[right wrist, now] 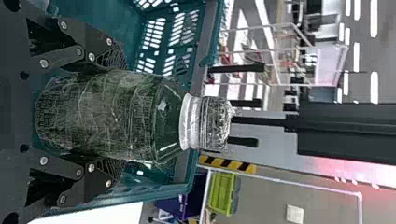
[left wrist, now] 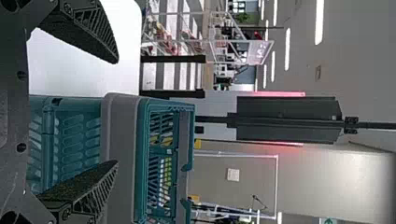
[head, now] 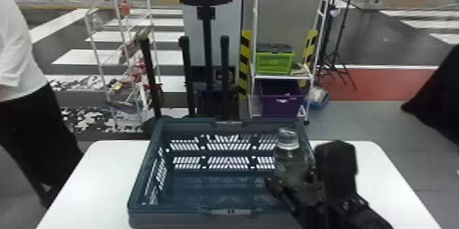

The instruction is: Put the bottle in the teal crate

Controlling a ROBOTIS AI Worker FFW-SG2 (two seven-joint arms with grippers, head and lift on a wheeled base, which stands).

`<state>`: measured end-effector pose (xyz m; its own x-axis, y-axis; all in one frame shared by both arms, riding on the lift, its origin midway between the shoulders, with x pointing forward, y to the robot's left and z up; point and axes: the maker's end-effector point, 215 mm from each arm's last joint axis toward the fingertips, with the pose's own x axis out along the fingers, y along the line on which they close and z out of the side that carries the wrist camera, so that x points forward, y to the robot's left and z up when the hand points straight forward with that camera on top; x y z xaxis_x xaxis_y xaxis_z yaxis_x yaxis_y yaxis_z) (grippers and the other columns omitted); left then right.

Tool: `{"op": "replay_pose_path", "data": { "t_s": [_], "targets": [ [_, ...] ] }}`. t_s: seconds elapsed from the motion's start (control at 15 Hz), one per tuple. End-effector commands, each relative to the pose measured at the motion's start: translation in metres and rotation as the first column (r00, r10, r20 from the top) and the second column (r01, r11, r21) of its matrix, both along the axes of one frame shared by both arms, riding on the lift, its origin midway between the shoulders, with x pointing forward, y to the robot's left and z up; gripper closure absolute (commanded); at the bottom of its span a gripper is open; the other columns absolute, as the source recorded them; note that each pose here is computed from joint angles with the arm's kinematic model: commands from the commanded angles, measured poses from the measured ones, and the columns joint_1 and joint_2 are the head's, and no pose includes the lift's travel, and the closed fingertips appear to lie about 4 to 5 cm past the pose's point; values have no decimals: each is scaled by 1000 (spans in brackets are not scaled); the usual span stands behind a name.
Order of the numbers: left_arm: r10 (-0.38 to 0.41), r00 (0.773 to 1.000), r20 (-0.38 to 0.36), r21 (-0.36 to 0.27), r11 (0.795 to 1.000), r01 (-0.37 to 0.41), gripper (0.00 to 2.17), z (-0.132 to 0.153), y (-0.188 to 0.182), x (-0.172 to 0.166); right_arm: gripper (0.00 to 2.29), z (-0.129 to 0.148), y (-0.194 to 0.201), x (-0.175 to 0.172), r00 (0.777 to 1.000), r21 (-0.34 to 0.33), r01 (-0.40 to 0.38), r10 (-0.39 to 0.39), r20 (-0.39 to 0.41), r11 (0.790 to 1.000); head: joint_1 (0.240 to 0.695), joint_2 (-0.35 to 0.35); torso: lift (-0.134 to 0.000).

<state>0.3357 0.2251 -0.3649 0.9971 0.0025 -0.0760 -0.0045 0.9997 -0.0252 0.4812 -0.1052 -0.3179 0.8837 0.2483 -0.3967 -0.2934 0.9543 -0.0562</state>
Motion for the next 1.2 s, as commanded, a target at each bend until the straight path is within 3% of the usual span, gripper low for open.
{"op": "replay_pose_path", "data": {
  "t_s": [0.0,0.53,0.8,1.13],
  "targets": [
    [5,1000,-6,1,1000,-5,117,-2,2,-2,2283,-6,17,18,998,-35,-36,34,-55,999,499,0,0],
    [16,1000,4,-3,1000,-16,117,1,5,-7,2283,-56,60,64,969,-25,-105,96,-230,994,499,0,0],
    [17,1000,10,-4,1000,-17,117,2,6,-8,2283,-72,78,71,949,-1,-123,117,-293,992,499,0,0],
    [13,1000,17,-5,1000,-13,117,5,6,-7,2283,-100,87,72,925,-27,-132,114,-361,991,499,0,0]
  ]
}}
